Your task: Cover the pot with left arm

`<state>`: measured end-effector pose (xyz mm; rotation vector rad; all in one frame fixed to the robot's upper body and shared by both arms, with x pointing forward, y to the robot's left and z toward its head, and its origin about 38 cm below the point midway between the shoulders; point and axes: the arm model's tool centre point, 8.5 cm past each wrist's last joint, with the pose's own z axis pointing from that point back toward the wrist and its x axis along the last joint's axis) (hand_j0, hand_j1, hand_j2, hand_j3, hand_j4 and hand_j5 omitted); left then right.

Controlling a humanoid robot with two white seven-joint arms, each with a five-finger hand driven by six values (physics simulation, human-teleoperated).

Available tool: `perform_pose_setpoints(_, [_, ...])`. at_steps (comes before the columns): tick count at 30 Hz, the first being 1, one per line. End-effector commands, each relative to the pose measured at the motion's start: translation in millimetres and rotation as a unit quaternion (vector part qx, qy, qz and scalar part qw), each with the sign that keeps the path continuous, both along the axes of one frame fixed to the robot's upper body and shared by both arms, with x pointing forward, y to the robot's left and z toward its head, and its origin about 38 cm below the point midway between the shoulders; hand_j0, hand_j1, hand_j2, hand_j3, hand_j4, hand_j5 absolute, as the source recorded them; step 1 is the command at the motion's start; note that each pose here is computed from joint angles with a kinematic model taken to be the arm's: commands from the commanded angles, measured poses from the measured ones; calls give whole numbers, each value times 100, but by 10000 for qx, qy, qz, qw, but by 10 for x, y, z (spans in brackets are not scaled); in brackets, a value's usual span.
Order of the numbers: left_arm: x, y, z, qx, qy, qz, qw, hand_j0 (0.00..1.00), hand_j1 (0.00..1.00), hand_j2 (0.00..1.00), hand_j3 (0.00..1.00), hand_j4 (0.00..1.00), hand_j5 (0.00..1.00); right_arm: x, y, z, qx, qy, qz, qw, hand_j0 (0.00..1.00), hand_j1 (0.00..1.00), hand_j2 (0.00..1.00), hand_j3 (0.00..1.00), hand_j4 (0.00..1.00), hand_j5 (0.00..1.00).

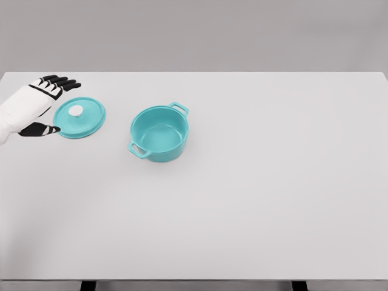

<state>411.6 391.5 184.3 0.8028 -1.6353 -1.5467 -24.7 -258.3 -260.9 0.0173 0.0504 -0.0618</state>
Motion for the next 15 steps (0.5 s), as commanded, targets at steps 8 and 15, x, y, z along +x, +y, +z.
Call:
perform_pose_setpoints(8, [79, 141, -47, 58, 276, 189, 9994, 100, 100, 100, 100, 100, 100, 3, 0, 0, 0, -5, 1, 10000, 100, 100, 100, 100, 100, 100])
perform_pose_setpoints(15, [637, 282, -104, 1001, 2333, 183, 9671, 100, 100, 100, 100, 100, 100, -2, 1, 0, 2, 3, 0, 10000, 100, 100, 100, 100, 100, 100])
